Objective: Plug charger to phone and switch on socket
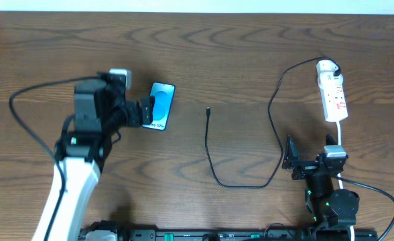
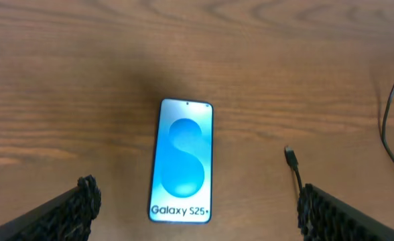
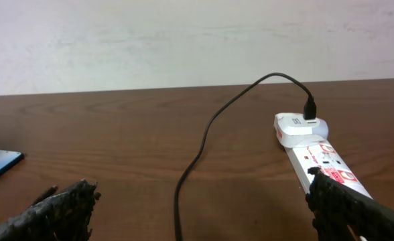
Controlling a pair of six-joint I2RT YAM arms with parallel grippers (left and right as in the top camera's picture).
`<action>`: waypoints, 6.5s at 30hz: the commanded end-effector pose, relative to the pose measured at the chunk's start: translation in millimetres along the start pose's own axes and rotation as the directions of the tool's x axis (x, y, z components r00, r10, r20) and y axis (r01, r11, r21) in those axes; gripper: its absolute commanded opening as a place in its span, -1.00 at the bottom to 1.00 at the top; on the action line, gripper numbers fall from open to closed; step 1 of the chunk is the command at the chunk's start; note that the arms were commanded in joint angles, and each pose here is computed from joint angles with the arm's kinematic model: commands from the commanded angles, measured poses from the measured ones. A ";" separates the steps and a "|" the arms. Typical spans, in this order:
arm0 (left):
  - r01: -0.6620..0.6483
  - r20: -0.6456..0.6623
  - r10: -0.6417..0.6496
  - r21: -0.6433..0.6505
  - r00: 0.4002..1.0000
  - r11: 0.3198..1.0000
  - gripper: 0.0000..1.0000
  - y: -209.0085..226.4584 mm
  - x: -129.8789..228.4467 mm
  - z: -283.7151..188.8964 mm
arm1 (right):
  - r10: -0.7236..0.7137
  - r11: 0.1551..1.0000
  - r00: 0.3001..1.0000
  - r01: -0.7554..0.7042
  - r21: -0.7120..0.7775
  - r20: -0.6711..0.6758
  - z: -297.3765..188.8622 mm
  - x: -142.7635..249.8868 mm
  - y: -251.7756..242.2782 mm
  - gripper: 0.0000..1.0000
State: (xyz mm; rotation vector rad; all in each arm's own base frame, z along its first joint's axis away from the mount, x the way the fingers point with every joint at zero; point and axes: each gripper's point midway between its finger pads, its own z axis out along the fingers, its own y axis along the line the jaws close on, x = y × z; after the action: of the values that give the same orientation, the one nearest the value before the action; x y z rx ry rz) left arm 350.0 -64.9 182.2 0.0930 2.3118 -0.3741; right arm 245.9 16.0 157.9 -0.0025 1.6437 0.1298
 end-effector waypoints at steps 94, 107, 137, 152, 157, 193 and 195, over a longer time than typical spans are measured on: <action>-0.060 -0.587 -0.054 -0.172 0.808 0.983 0.90 23.6 76.3 160.2 | -0.005 1.000 1.000 0.005 0.007 0.001 -0.3 0.4 -1.4 0.99; -0.058 -0.607 -0.057 -0.168 0.792 0.984 0.91 19.0 89.3 167.6 | -0.005 1.000 1.000 0.005 0.007 0.001 -0.3 0.4 -1.4 0.99; -0.061 -0.638 -0.067 -0.177 0.767 0.982 0.90 25.0 122.5 174.1 | -0.005 1.000 1.000 0.005 0.007 0.001 -0.3 0.4 -1.4 0.99; -0.061 -0.647 -0.070 -0.178 0.759 0.982 0.54 26.0 128.4 172.9 | -0.005 1.000 1.000 0.005 0.007 0.001 -0.3 0.4 -1.4 0.98; -0.061 -0.646 -0.071 -0.179 0.760 0.982 0.53 26.2 128.2 173.0 | -0.005 1.000 1.000 0.005 0.007 0.001 -0.3 0.4 -1.4 0.99; -0.029 -0.710 -0.141 -0.221 0.690 0.975 0.89 26.1 146.9 154.8 | -0.005 1.000 1.000 0.005 0.007 0.001 -0.3 0.4 -1.4 0.98; -0.028 -0.717 -0.146 -0.225 0.682 0.974 0.89 26.2 148.8 152.7 | -0.005 1.000 1.000 0.005 0.007 0.001 -0.3 0.4 -1.4 0.99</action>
State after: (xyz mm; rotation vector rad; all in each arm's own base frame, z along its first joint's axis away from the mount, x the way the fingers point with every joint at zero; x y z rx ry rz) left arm 388.1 -95.9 -2.0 0.1182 3.0244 -0.0933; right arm 245.9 16.1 157.9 -0.0027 1.6437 0.1301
